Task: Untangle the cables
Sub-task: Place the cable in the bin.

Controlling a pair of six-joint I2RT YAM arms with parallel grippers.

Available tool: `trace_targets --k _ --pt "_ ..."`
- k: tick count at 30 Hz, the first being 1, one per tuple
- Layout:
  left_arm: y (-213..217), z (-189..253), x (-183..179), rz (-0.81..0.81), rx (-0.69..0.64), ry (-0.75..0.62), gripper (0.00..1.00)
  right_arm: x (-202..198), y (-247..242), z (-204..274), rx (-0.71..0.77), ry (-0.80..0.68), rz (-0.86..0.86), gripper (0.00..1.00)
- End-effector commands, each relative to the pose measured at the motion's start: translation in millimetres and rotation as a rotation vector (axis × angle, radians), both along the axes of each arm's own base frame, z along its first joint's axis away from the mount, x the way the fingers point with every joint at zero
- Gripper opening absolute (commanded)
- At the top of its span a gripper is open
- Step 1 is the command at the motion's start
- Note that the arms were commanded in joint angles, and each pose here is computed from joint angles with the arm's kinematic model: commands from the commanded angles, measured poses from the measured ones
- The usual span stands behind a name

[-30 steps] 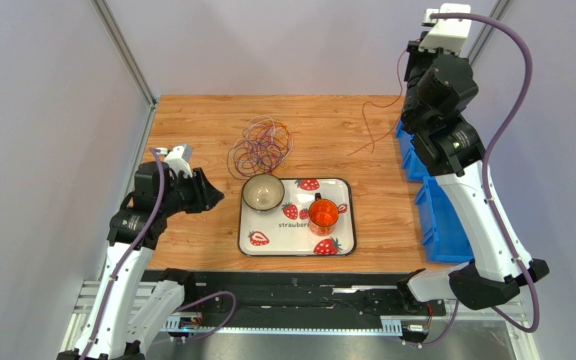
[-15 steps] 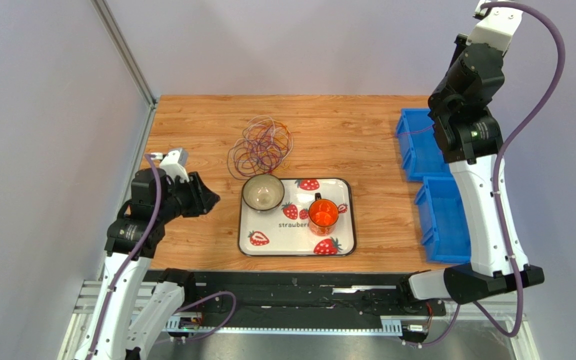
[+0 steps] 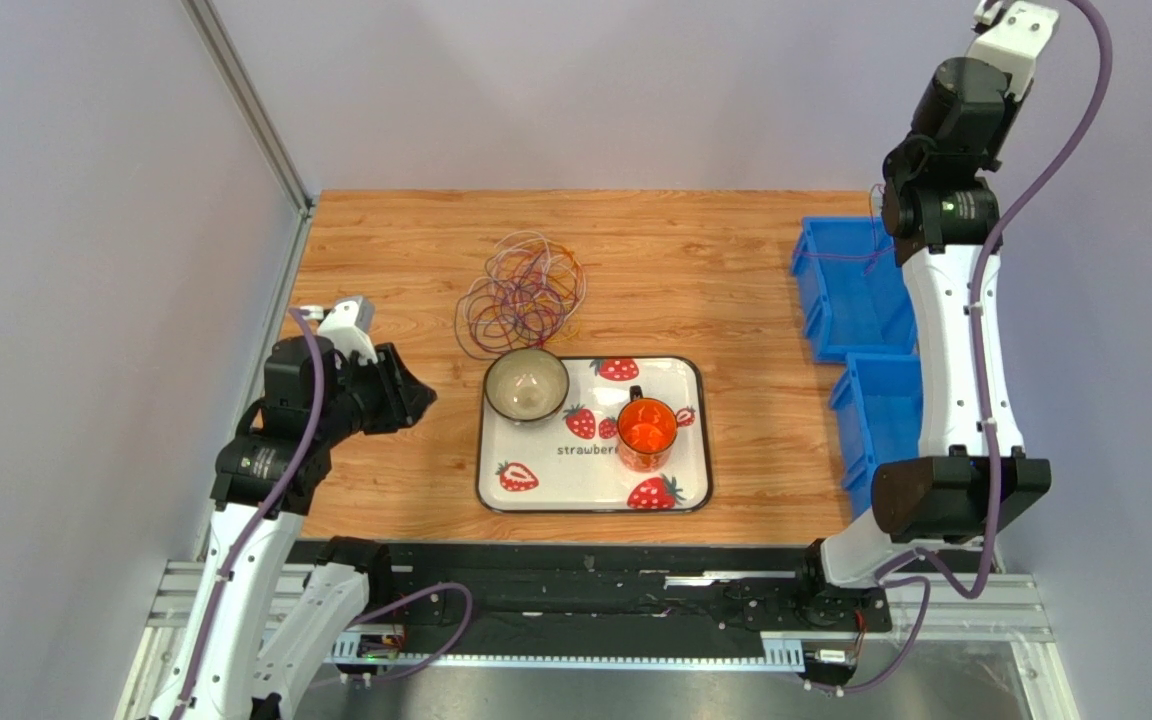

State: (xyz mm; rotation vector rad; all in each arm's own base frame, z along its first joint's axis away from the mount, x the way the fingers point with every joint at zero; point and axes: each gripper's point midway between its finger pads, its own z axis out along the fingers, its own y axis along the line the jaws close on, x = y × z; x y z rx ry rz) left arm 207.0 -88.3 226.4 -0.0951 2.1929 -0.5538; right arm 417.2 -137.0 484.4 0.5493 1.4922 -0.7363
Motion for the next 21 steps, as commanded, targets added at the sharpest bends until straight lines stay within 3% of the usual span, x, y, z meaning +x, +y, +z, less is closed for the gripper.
trace_targets --k 1,21 --pt "2 3 5 0.014 0.006 -0.019 0.44 15 -16 0 0.046 -0.062 0.0 0.0" --pt "5 1 7 0.031 0.015 -0.012 0.43 80 -22 -140 0.235 0.153 0.035 0.0"
